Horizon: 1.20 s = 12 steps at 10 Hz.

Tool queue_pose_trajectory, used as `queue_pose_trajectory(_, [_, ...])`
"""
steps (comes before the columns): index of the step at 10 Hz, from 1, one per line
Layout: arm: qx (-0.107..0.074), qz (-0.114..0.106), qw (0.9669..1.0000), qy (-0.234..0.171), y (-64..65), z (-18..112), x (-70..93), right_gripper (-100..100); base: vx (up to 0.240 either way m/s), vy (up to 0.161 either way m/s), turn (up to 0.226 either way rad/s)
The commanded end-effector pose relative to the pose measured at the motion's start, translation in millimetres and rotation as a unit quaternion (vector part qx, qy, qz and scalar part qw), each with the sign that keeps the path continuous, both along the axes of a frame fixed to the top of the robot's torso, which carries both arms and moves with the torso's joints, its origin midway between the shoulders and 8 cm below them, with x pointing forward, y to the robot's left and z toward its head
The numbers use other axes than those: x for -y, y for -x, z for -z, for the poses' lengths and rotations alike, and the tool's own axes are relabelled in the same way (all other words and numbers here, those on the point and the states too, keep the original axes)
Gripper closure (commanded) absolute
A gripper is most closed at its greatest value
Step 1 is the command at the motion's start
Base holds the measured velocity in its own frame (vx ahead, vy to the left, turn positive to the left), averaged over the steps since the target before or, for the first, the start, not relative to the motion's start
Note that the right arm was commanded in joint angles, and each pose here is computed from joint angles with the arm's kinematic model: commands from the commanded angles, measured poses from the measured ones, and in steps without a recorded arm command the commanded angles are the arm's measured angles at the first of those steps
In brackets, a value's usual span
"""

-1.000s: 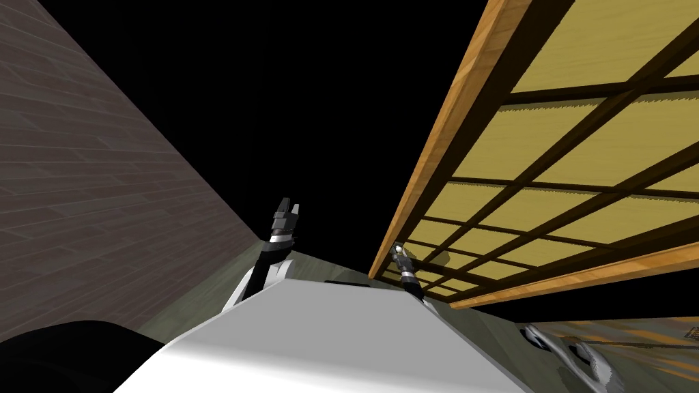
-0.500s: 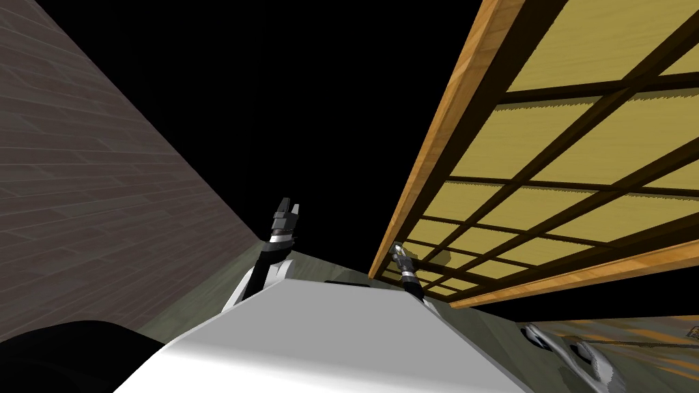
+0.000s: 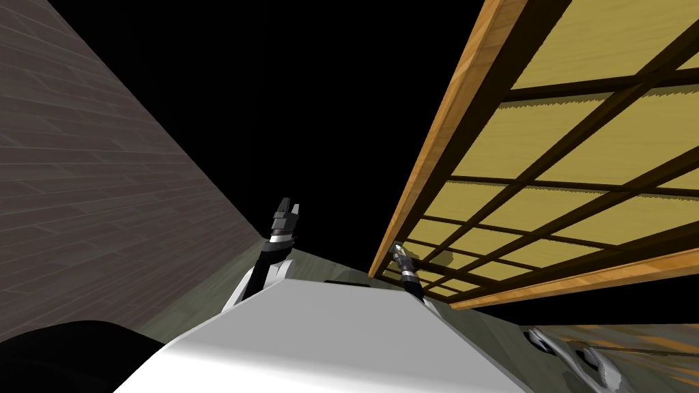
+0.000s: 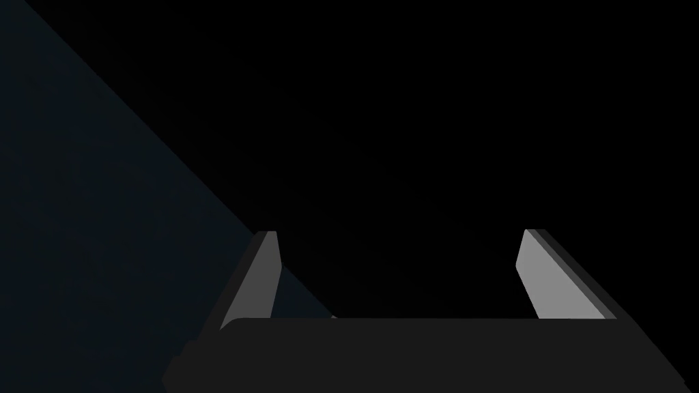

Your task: Pull the door open

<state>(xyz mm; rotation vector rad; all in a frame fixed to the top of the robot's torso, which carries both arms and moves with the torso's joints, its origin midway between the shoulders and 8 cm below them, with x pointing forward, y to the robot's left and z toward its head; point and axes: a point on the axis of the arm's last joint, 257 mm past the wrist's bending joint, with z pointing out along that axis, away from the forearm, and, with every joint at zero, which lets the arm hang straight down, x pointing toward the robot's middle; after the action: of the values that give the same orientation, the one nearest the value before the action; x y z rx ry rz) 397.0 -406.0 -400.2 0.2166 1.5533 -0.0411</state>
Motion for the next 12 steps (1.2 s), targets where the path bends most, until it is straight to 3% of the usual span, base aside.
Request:
queue_pose_trajectory(1, [0.005, 0.001, 0.9996, -0.029, -0.3, 0.5, -1.0, 100, -0.030, -0.012, 0.043])
queue_pose_trajectory(5, [0.017, 0.004, 0.9964, -0.083, -1.7, -0.9, -0.1, 100, -0.034, -0.013, 0.039])
queue_pose_trajectory(8, [0.026, 0.007, 0.9918, -0.125, -2.7, -1.9, 0.6, 100, -0.031, -0.010, 0.038])
queue_pose_trajectory(11, [0.036, 0.009, 0.9850, -0.168, -3.9, -3.0, 1.4, 100, -0.033, -0.015, 0.041])
queue_pose_trajectory(12, [0.041, 0.010, 0.9811, -0.189, -4.5, -3.6, 1.9, 100, -0.033, -0.009, 0.042])
